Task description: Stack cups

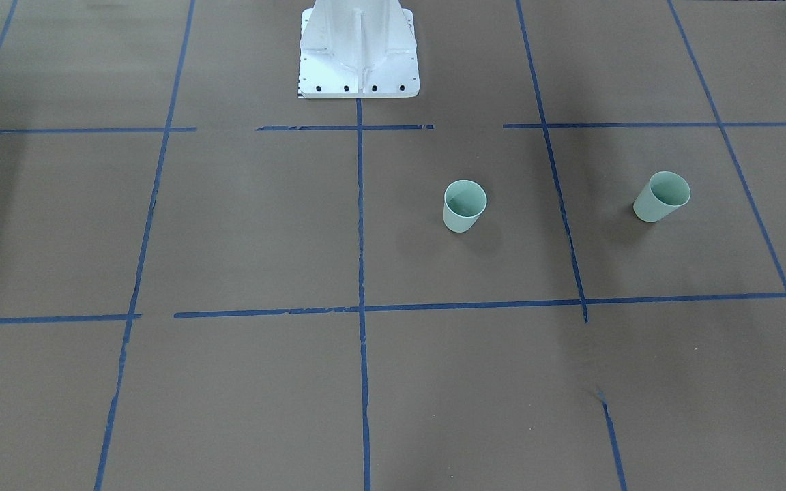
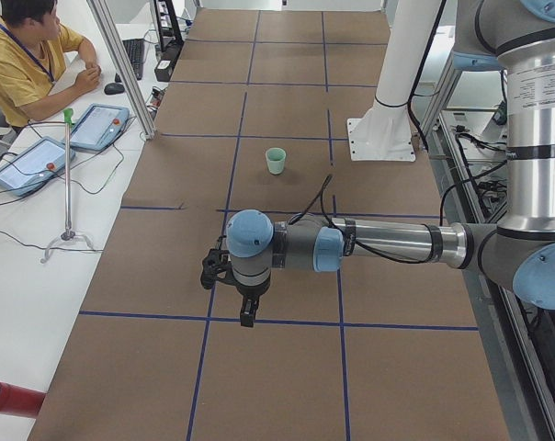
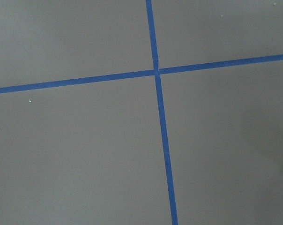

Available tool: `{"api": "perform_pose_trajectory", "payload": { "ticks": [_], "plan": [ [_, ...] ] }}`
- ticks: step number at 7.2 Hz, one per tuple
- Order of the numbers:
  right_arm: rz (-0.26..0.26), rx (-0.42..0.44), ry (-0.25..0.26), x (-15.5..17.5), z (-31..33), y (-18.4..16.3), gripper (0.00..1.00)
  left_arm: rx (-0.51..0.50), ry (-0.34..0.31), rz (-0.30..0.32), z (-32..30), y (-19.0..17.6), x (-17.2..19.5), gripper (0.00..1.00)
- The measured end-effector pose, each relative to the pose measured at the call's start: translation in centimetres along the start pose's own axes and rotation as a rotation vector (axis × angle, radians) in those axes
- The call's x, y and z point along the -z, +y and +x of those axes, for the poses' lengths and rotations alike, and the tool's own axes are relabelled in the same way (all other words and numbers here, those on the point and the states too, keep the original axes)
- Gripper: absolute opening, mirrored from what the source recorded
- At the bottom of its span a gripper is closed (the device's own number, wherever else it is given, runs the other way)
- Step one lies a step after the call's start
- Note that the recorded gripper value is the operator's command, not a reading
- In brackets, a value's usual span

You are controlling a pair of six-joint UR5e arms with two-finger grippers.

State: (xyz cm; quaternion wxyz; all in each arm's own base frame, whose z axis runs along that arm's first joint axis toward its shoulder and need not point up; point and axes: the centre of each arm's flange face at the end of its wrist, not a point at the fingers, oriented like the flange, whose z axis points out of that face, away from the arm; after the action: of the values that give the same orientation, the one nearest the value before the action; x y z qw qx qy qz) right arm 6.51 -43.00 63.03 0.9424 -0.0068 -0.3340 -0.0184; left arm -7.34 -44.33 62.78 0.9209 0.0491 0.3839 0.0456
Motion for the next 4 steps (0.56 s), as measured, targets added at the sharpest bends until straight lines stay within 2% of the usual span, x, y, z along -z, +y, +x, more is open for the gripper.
{"api": "perform_pose_trajectory", "payload": {
  "ticks": [4],
  "plan": [
    [0.001, -0.001, 0.0, 0.03, 0.05, 0.02, 1.0, 0.006, 0.0, -0.006, -0.36, -0.34, -0.36, 1.0]
  ]
}}
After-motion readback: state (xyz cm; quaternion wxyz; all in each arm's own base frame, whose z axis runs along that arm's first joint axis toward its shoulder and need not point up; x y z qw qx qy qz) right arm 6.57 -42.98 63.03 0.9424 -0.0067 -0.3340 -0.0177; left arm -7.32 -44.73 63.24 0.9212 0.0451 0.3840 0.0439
